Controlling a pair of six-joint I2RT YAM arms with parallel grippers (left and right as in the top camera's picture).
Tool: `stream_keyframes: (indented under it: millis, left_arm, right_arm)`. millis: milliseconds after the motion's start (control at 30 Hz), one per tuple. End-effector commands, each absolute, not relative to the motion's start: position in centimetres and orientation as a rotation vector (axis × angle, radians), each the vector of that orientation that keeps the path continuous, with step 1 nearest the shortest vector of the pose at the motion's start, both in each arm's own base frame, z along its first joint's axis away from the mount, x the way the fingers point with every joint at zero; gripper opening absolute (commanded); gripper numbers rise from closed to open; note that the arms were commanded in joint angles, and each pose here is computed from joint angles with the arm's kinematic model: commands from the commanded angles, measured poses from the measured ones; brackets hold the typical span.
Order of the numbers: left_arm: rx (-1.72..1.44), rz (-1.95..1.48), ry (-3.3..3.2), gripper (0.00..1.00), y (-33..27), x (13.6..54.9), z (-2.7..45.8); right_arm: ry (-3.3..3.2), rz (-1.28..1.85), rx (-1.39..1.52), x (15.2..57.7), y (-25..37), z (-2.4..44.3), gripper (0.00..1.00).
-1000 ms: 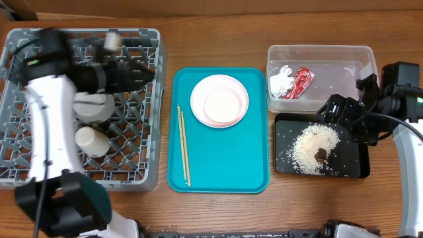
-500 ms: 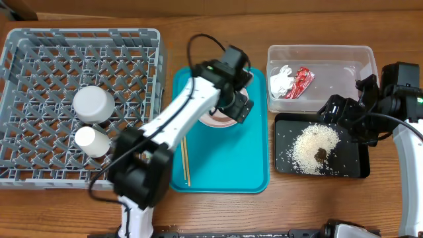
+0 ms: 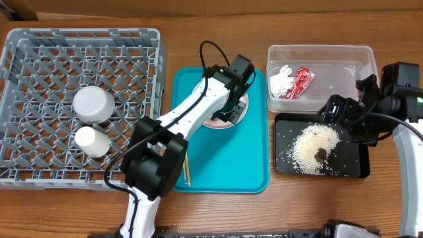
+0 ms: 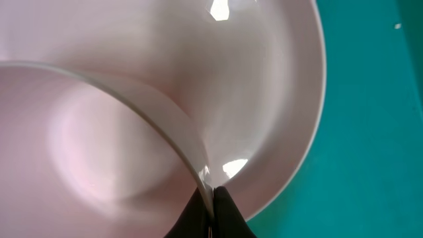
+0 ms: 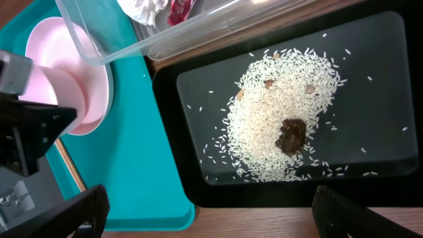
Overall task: Sort waste into correct bins and load items into the dishwasher
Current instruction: 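Grasp the pink bowl from the white plate with the left gripper, then place the pink bowl into the dish rack with the left gripper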
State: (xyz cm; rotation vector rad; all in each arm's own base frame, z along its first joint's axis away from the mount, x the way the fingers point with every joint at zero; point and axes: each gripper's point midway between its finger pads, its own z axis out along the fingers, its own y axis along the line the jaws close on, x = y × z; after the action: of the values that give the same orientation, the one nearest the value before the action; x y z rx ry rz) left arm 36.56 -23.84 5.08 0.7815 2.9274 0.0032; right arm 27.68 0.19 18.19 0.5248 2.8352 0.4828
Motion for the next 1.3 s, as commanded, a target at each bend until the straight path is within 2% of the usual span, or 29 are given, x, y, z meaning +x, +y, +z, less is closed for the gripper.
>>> stream_keyframes:
  millis: [0,267,467,733,1033,1267]
  left_arm:
    - [0.687,-0.079,2.845,0.04,-24.8,39.0,10.2]
    - [0.547,-0.544,2.582,0.04,-22.2,43.1,24.0]
    - [0.467,-0.884,2.432,0.04,-14.9,44.7,28.2]
    - [0.285,-1.280,2.230,0.04,-5.0,46.1,28.2]
    - [-0.040,-1.536,2.204,0.04,1.4,47.9,21.6]
    - [-0.221,-1.553,2.265,0.06,5.2,47.3,17.5]
  right_arm:
    - [2.805,0.484,0.513,28.1,0.1,19.0,1.00]
    - [2.805,0.484,0.514,28.0,0.1,19.0,1.00]
    - [2.805,0.484,0.513,28.1,0.1,19.0,1.00]
    - [2.805,0.484,0.513,28.1,0.1,19.0,1.00]
    - [2.805,0.485,0.514,28.1,0.1,19.0,1.00]
    - [2.805,0.485,0.514,28.1,0.1,19.0,1.00]
